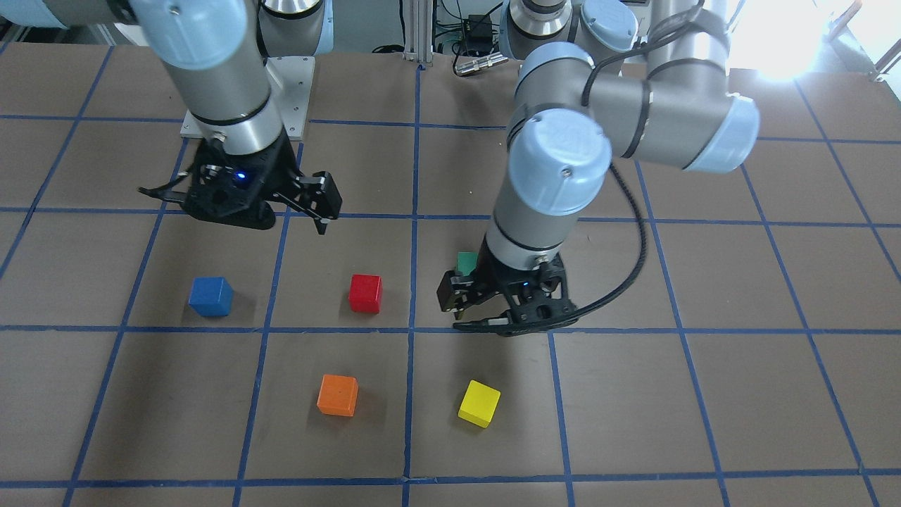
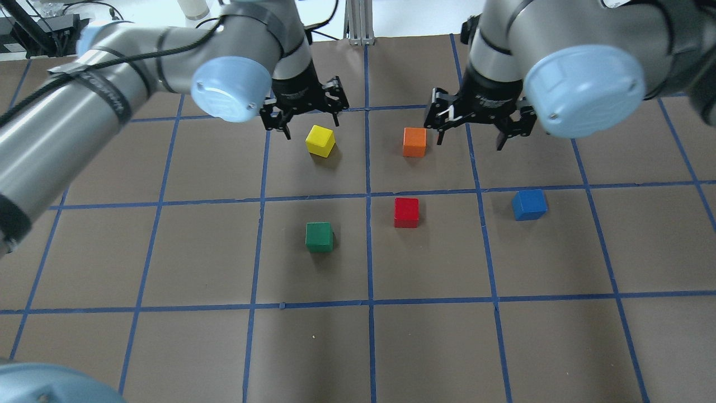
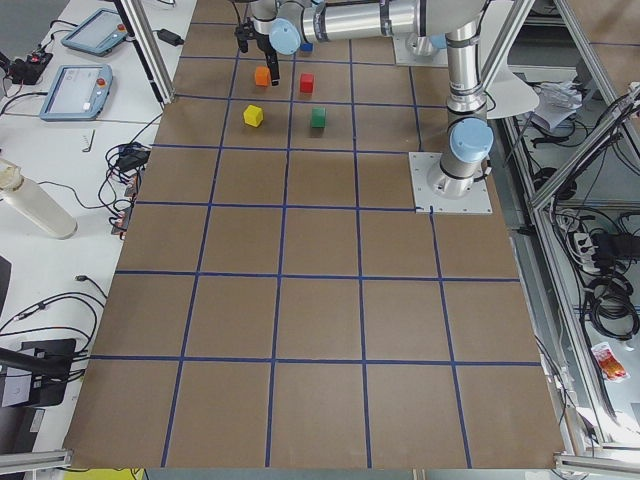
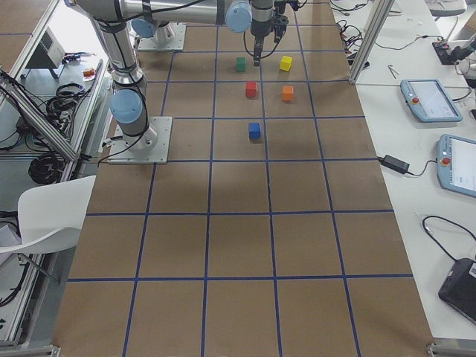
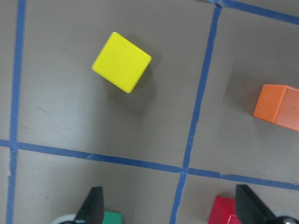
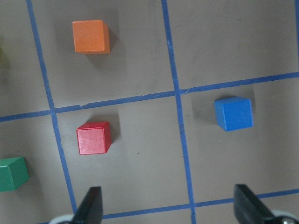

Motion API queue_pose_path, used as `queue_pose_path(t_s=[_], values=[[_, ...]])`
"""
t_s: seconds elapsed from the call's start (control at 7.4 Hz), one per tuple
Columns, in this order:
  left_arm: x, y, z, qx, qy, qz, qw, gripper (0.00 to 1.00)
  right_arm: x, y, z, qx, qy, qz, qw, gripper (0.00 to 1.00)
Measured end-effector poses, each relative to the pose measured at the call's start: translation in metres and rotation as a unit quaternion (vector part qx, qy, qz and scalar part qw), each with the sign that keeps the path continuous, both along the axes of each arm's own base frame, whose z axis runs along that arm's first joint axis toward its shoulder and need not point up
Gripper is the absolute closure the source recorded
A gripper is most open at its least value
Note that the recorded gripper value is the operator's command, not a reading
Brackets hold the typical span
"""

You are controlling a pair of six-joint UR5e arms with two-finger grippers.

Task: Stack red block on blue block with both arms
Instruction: 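Open and raise the left gripper while the right gripper reaches toward the red cube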

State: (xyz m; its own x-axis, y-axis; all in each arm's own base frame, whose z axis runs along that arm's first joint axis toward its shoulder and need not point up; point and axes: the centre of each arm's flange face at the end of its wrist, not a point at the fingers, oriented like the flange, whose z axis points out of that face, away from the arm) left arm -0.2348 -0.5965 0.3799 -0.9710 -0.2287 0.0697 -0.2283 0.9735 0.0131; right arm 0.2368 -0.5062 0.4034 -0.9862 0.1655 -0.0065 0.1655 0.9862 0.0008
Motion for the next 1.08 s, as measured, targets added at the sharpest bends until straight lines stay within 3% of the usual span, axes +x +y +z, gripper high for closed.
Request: queue_pose_path(t_s=[0.27, 0.54, 0.81, 1.08], values=[[0.065, 0.015, 0.050, 0.005, 0.000, -0.011, 0.9999, 0.00, 0.049, -0.003, -0.067, 0.007, 0.003, -0.017, 0.9998, 0.00], [0.105, 0.031, 0.084, -0.001, 0.002, -0.024, 0.9997, 0.00, 0.061, -0.012, -0.132, 0.023, 0.008, -0.048, 0.9986, 0.00], [0.116, 0.046, 0.099, -0.005, -0.002, -0.030, 0.9995, 0.00, 0.061, -0.007, -0.168, 0.038, 0.013, -0.060, 0.9974, 0.00], [0.117, 0.054, 0.098, -0.002, -0.003, -0.032, 0.9995, 0.00, 0.059, -0.001, -0.188, 0.030, 0.011, -0.063, 0.9975, 0.00]])
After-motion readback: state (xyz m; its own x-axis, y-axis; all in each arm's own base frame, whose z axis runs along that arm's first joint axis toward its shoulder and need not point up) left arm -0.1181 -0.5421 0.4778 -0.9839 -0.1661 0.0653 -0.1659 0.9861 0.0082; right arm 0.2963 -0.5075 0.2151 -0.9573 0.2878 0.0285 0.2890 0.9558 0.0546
